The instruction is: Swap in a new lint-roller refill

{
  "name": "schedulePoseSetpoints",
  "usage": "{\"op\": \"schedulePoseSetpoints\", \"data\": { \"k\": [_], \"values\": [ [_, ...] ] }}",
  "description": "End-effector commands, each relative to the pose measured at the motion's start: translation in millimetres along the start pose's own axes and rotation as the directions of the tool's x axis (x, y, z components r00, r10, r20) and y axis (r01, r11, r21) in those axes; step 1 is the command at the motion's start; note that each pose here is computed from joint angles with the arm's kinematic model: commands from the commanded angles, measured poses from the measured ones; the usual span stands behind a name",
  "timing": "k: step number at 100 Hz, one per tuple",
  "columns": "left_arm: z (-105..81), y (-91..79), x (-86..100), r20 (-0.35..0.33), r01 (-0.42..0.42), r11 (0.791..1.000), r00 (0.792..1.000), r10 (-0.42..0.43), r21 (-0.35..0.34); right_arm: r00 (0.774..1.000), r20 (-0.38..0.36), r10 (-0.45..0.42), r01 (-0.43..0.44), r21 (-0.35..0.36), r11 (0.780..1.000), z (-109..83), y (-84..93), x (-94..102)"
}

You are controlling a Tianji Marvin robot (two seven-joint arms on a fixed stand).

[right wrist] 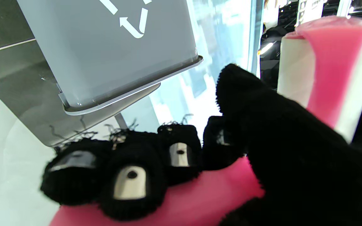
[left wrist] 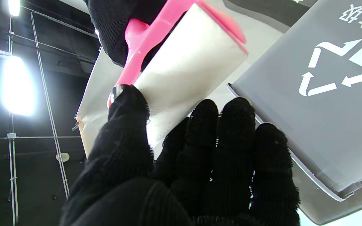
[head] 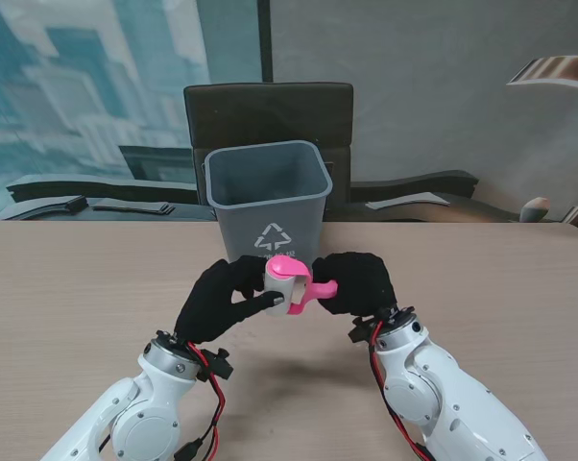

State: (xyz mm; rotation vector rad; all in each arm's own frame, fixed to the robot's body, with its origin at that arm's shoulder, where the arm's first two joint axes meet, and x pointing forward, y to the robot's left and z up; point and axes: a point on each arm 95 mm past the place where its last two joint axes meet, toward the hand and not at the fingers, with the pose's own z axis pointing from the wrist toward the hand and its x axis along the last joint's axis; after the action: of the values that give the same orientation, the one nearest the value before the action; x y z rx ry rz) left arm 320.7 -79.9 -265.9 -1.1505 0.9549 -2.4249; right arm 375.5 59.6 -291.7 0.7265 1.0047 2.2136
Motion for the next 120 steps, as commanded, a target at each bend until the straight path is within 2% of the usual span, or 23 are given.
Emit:
{"op": "schedulePoseSetpoints", "data": {
  "k": [1, 22, 36, 49, 57, 70, 77, 86, 93, 96, 111, 120],
  "values": [
    [0.7, -0.5, 1.3, 0.005, 0.001, 1.000, 1.000, -0.001, -0.004, 1.000, -0.016, -0.011, 0.011, 0.017, 1.000, 0.7, 3.9, -1.3],
    [-1.5, -2.7, -6.8, 0.018, -0.040, 0.998, 0.999, 0.041, -0.052, 0.999, -0.033, -0.034, 0.036, 0.056, 0.998, 2.1, 20.2, -6.2],
    [-5.3, -7.2, -15.0, 0.012, -0.089, 0.993, 0.996, 0.090, -0.077, 0.999, 0.007, -0.034, 0.033, 0.096, 0.995, -1.0, 37.0, -10.3],
    [-10.2, -11.5, -26.5, -0.020, -0.153, 0.983, 0.988, 0.152, -0.097, 0.995, 0.097, 0.013, -0.032, 0.197, 0.980, -6.6, 49.1, -17.2],
    [-13.7, -14.0, -34.5, -0.043, -0.183, 0.976, 0.983, 0.179, -0.121, 0.989, 0.147, 0.008, -0.052, 0.296, 0.954, -13.2, 54.1, -25.0],
    [-19.1, -17.9, -46.9, -0.073, -0.220, 0.961, 0.975, 0.211, -0.166, 0.978, 0.198, -0.063, -0.040, 0.476, 0.878, -26.4, 57.2, -41.2],
    [-21.4, -19.1, -51.8, -0.078, -0.228, 0.957, 0.973, 0.217, -0.180, 0.971, 0.212, -0.109, -0.031, 0.565, 0.824, -32.8, 54.4, -50.0],
    [-23.2, -19.4, -55.9, -0.071, -0.229, 0.956, 0.973, 0.219, -0.184, 0.961, 0.240, -0.136, -0.062, 0.670, 0.740, -39.5, 47.2, -61.0],
    [-23.1, -19.1, -57.9, -0.068, -0.224, 0.959, 0.974, 0.216, -0.176, 0.952, 0.260, -0.163, -0.089, 0.744, 0.663, -44.9, 41.4, -68.6],
    [-22.9, -19.2, -58.3, -0.069, -0.225, 0.959, 0.974, 0.216, -0.172, 0.949, 0.266, -0.170, -0.101, 0.765, 0.636, -46.5, 39.4, -71.6],
    [-21.5, -18.5, -58.5, -0.068, -0.222, 0.961, 0.975, 0.213, -0.166, 0.937, 0.260, -0.233, -0.094, 0.831, 0.549, -53.2, 27.1, -87.0],
    [-20.2, -16.3, -58.0, -0.058, -0.206, 0.964, 0.978, 0.199, -0.169, 0.927, 0.265, -0.266, -0.109, 0.868, 0.485, -58.3, 22.0, -94.8]
  ]
}}
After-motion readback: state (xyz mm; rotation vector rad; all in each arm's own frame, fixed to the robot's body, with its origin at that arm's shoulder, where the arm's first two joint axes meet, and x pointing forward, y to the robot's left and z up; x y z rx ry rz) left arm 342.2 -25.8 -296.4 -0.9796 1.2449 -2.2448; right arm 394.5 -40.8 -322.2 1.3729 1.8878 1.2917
